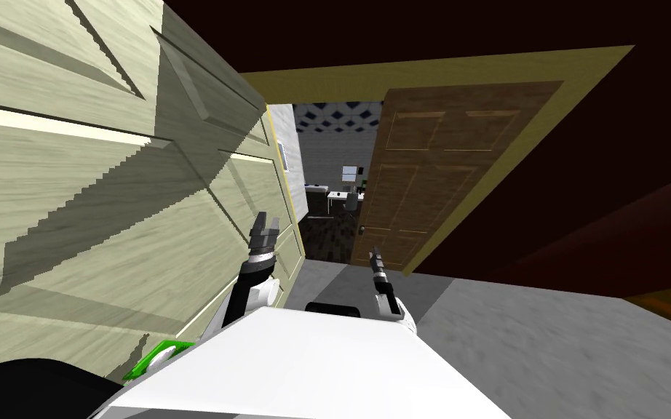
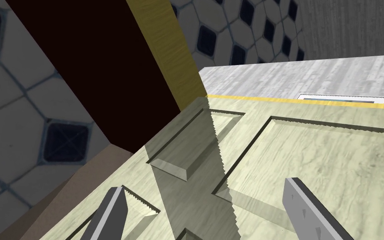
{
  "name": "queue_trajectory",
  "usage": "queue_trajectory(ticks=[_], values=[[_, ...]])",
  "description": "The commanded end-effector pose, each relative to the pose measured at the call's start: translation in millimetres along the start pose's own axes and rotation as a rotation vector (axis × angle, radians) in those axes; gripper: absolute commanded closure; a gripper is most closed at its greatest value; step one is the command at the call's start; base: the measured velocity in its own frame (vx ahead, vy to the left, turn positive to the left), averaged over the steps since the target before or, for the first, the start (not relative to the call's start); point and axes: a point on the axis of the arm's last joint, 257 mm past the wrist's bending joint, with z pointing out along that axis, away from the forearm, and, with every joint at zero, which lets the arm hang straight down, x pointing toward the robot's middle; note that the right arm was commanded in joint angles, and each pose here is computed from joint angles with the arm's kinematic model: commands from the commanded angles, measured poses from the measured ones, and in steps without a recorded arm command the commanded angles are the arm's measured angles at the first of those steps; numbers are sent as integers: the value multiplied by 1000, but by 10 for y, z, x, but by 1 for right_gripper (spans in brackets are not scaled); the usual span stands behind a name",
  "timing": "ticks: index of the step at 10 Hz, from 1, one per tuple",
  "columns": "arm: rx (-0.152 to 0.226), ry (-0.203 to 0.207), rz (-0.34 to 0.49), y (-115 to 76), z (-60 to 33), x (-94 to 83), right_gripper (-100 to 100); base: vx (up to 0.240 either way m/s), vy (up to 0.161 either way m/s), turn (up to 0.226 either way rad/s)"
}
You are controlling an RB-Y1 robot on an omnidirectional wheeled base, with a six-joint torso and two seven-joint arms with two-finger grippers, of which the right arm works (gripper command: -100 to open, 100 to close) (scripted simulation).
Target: Pull the door open
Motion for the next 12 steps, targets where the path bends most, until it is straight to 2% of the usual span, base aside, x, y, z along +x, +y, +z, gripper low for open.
queue_trajectory(ticks=[1,12], values=[[21,-4,2,-97,-3,-37,-100,101,-4,25],[147,-37,10,-647,-68,-231,-100,108,-12,25]])
